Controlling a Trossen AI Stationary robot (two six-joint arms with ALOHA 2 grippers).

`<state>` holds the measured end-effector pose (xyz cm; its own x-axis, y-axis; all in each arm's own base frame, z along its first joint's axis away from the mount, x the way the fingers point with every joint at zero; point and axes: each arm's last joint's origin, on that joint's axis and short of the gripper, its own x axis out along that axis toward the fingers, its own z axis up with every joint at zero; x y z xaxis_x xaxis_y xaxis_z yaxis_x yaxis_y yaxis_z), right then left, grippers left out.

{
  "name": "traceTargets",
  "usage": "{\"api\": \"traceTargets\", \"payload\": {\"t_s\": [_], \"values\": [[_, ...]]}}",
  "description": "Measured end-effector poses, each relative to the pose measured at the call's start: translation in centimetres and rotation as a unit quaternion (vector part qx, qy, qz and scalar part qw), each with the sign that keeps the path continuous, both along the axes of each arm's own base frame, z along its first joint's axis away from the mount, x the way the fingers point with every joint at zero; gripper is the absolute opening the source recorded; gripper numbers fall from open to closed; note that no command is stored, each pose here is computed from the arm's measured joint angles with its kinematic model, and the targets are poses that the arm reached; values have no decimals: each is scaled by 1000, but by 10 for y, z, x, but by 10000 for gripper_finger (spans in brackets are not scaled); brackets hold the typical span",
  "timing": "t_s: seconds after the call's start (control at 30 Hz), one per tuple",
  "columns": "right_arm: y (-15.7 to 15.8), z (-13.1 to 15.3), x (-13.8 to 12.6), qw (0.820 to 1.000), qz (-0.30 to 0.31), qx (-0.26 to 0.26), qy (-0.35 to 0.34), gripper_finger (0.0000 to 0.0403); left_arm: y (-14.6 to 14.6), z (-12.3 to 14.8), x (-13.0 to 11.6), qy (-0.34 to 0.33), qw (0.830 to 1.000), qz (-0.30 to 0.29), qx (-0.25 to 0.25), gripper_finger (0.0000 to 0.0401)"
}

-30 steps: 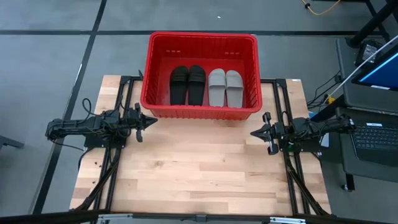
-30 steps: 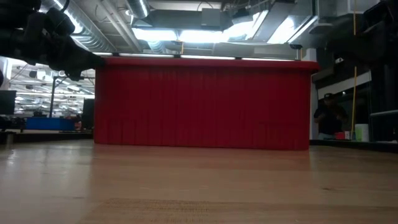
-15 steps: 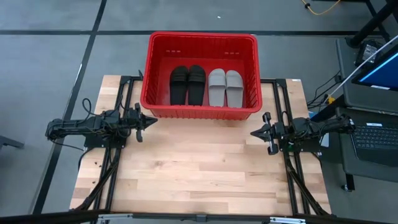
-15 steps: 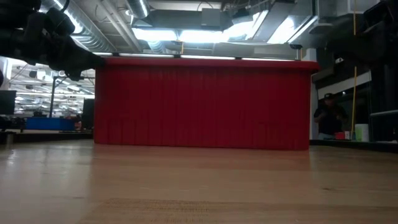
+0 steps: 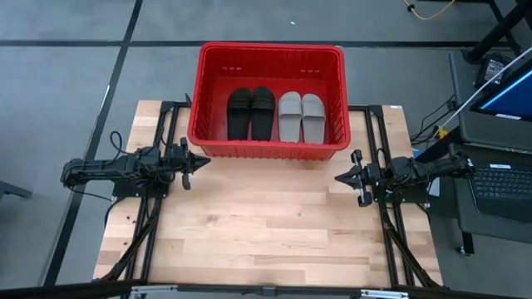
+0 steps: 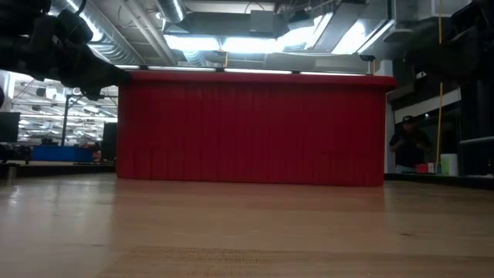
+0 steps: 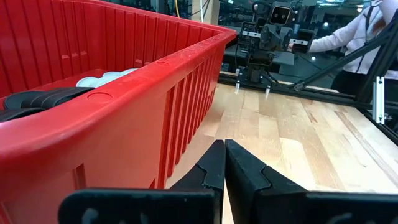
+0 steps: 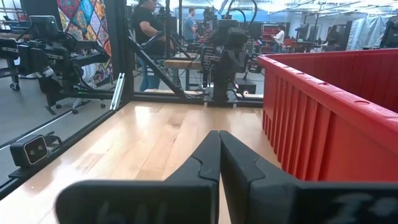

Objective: Pick and place slides into bin
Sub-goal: Return to Home Position

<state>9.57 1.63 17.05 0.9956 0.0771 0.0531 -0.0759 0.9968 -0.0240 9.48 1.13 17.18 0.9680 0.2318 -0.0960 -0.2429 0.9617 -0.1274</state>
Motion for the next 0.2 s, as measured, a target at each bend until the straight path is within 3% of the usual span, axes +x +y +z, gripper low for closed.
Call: {"api": "traceTargets", "payload": {"t_s": [0.2], "values": [[0,0,0,1000,0,-1,0,12,0,0,0,0,1000,0,0,8]]}}
